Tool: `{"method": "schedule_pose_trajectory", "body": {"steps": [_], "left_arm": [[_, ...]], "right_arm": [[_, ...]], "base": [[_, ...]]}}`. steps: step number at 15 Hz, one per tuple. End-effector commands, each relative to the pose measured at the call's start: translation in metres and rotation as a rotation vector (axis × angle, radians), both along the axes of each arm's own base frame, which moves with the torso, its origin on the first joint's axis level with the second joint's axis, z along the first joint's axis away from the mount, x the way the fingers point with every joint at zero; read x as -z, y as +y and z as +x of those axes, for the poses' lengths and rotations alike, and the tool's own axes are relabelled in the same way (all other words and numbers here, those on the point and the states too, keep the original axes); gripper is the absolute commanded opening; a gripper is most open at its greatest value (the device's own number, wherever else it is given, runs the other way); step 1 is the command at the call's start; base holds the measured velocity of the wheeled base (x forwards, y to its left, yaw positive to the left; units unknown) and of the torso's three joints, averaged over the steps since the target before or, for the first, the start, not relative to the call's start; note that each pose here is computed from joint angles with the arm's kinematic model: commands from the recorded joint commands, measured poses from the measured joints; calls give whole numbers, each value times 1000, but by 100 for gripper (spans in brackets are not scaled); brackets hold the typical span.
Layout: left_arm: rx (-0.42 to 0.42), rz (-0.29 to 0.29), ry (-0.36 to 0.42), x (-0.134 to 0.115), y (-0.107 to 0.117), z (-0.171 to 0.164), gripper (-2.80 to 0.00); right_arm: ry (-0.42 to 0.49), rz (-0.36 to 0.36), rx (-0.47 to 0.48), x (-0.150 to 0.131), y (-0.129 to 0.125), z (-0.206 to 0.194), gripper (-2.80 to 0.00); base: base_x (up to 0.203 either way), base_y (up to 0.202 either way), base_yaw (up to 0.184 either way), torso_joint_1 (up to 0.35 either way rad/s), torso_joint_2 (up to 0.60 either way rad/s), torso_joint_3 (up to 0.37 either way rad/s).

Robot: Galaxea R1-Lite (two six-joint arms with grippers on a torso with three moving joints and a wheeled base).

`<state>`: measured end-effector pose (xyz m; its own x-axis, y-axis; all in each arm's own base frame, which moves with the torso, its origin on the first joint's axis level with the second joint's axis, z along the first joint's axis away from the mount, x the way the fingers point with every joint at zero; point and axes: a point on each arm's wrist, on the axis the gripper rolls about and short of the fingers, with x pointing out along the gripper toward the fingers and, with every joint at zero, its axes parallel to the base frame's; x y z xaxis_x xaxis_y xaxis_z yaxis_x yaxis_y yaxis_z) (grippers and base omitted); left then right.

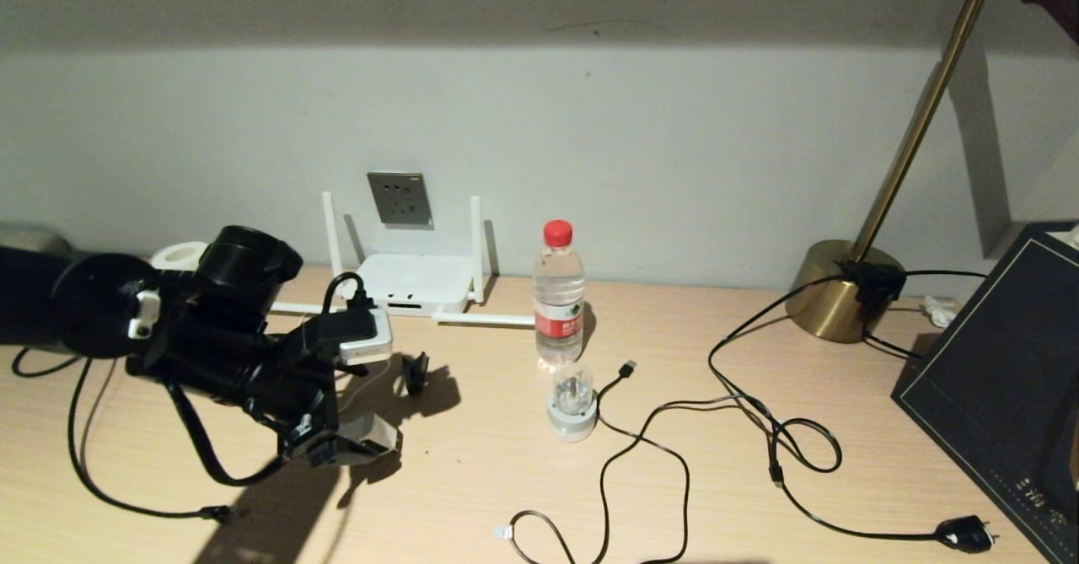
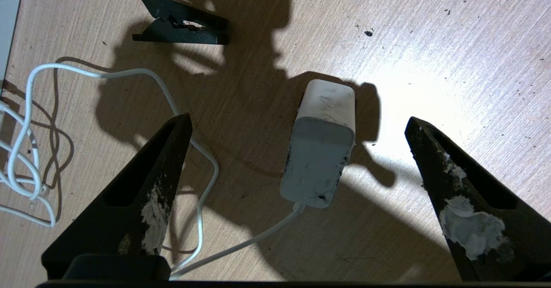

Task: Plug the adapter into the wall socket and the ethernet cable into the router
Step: Pick up plug

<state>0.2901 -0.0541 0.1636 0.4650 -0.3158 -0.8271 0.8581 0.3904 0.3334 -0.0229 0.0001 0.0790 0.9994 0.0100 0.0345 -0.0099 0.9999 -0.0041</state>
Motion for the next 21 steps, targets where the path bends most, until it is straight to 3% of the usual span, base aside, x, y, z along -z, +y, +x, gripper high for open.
{"method": "schedule_pose_trajectory", "body": {"steps": [1,12,20,21], "left_arm": [[5,5,19,5,0,0,0],[-15,47,60,20,1,-2,0],[-19,44,57,28,0,6,0],[-18,42,61,29,0,7,-203]], "right_arm": [[10,-1,-1,3,0,1,-280],[10,-1,-1,3,0,1,-280],[10,-1,-1,3,0,1,-280],[10,-1,-1,3,0,1,-280]], "base": [[0,0,0,0,0,0],[0,0,0,0,0,0],[0,0,0,0,0,0],[0,0,0,0,0,0]]}}
